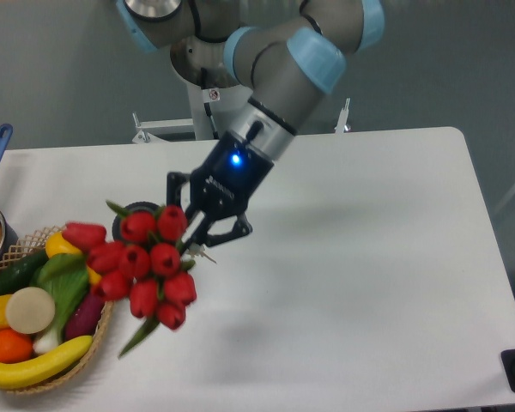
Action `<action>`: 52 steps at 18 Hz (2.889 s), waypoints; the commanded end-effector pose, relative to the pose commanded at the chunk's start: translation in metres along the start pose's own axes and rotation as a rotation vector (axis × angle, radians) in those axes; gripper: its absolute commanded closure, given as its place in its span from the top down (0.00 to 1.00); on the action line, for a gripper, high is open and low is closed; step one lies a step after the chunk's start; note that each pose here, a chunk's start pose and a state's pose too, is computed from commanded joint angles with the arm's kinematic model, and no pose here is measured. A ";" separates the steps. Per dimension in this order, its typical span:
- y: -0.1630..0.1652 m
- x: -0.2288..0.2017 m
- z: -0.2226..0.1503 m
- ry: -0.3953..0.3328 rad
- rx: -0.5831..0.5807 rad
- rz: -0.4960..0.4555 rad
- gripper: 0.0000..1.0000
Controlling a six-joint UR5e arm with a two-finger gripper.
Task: Insert the flowers into the vase
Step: 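Carry the tulips toward the dark grey vase, raising the stems, then lower the tulip stems into the vase opening, then push the stems deeper into the vase and settle the bunch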
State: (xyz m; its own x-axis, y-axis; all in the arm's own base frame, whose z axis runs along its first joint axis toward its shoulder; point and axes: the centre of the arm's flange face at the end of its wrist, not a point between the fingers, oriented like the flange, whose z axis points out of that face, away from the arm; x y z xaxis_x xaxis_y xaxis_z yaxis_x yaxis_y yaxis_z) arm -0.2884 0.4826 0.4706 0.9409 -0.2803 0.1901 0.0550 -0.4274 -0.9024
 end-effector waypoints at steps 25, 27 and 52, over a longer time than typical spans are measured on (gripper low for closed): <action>0.068 0.019 0.029 0.139 0.045 0.013 0.05; 0.072 0.018 0.032 0.143 0.042 0.017 0.05; 0.163 0.017 0.064 0.204 0.003 0.006 0.46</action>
State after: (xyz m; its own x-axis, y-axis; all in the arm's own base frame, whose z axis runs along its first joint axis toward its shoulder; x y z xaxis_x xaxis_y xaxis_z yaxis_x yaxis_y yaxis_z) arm -0.2420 0.4628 0.3019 0.8542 -0.4511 0.2586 0.0506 -0.4229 -0.9048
